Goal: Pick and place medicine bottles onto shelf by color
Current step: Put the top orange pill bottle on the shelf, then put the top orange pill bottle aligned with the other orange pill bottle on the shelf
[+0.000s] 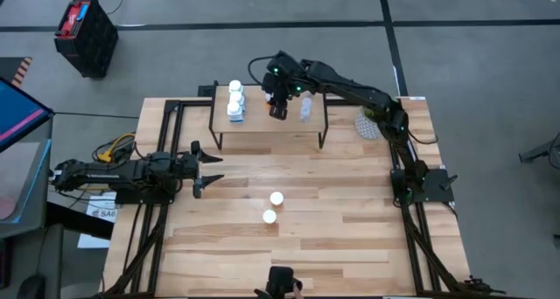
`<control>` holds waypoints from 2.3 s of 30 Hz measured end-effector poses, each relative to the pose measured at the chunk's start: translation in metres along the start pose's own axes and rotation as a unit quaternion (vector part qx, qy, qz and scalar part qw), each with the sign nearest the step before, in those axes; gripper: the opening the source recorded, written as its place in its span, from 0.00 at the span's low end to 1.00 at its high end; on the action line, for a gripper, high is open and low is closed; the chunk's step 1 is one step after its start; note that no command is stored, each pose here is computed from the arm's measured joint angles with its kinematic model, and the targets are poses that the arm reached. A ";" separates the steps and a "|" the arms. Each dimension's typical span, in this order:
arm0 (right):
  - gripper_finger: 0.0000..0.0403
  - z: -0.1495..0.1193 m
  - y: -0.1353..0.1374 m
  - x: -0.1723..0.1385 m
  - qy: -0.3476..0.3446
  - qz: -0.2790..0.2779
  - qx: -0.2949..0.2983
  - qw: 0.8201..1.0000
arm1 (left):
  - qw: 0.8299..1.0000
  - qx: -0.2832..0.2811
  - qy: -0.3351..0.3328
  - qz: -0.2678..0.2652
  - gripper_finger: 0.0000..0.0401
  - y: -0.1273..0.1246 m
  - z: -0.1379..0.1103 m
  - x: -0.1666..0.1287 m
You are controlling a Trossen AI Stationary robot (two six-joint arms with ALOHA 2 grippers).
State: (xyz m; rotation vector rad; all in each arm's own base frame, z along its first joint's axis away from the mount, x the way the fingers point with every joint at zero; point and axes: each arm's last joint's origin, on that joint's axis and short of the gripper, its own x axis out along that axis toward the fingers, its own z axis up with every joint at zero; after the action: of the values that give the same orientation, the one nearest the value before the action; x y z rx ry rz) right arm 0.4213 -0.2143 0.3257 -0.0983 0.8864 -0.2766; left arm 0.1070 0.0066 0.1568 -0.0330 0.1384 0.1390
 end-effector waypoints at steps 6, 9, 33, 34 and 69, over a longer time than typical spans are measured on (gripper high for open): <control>0.50 -0.002 -0.001 0.007 0.004 0.001 0.001 1.000 | 1.000 0.000 0.000 0.000 0.63 0.000 0.000 0.000; 0.50 -0.001 -0.001 0.006 0.002 0.000 0.002 1.000 | 1.000 0.000 0.000 0.000 0.63 0.000 0.000 0.000; 0.66 0.005 0.002 0.004 -0.022 -0.005 0.002 1.000 | 1.000 0.000 0.000 0.000 0.63 0.000 0.000 0.000; 0.66 0.006 0.001 0.003 -0.026 -0.006 0.002 1.000 | 1.000 0.000 0.000 0.000 0.63 0.000 0.000 0.000; 0.66 0.006 0.067 -0.111 0.063 0.074 -0.039 0.995 | 1.000 0.000 0.000 0.000 0.63 0.000 0.000 0.000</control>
State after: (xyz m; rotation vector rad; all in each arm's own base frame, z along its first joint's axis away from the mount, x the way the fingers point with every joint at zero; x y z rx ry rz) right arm 0.3727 -0.1190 0.4000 -0.0884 1.0248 -0.1112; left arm 0.1069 0.0066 0.1568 -0.0338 0.1387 0.1390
